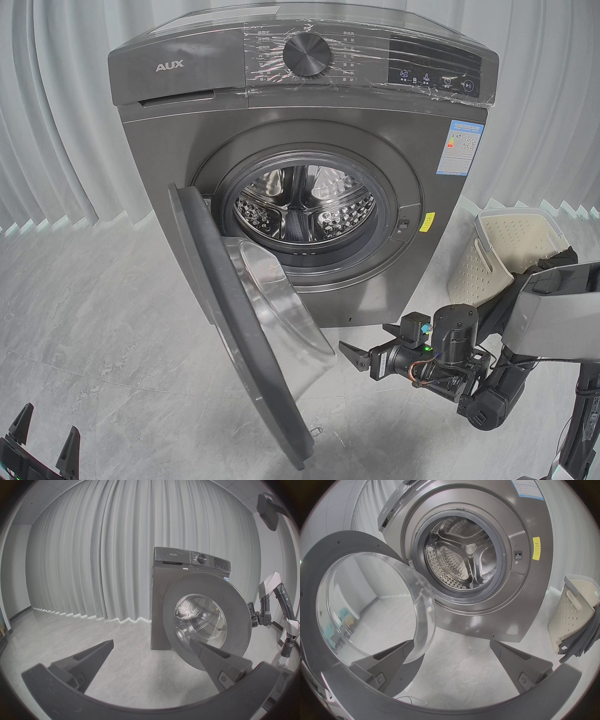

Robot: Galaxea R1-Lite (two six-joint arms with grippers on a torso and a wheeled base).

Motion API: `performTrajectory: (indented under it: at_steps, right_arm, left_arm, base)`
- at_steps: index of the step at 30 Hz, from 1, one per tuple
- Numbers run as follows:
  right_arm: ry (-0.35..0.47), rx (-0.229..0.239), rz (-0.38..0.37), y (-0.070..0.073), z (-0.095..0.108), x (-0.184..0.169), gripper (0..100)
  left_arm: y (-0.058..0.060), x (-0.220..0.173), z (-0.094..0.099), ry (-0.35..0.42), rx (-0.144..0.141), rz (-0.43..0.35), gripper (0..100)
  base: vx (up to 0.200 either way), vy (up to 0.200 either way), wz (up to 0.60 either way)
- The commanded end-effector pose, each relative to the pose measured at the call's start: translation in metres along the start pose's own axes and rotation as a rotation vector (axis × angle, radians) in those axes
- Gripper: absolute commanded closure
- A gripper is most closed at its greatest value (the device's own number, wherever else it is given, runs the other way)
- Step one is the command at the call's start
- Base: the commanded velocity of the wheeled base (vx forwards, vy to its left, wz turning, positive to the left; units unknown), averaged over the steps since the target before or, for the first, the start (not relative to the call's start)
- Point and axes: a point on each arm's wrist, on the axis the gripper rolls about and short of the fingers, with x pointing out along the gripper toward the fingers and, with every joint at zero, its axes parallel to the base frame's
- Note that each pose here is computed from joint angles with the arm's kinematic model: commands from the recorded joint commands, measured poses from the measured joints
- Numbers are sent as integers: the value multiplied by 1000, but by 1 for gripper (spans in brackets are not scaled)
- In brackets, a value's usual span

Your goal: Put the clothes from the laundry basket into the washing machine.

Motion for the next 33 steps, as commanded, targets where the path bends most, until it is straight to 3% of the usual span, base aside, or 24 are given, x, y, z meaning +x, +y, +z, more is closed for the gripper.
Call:
performTrajectory:
  at_steps: [1, 6, 7, 8, 10, 18, 30, 33]
  right_arm:
    - [2, 0, -2, 0, -1, 0, 0]
    - [-25, 10, 5, 1, 6, 7, 0]
    - [-30, 26, 5, 1, 8, 9, 0]
    - [-46, 75, 0, -1, 13, 15, 0]
    - [-40, 106, -8, -5, 14, 22, 0]
    - [-31, 102, 0, 1, 13, 41, 0]
    - [-13, 62, 114, 42, 7, 33, 0]
    - [-36, 65, 109, 39, 13, 35, 0]
  left_arm:
    - [0, 0, -5, 0, 2, 0, 0]
    - [0, 0, -5, 0, 4, 0, 0]
    - [0, 0, -5, 0, 5, 0, 0]
    - [0, 0, -5, 0, 2, 0, 0]
    - [0, 0, -5, 0, 2, 3, 0]
    - [0, 0, -5, 1, 7, -3, 0]
    - [0, 0, -5, 0, 4, -2, 0]
    - [0, 0, -5, 0, 4, -3, 0]
  base:
    - [0, 0, 0]
    - [0, 0, 0]
    - [0, 0, 0]
    - [-200, 0, 0]
    - [-200, 0, 0]
    - [-75, 0, 0]
    - [0, 0, 0]
    - [0, 0, 0]
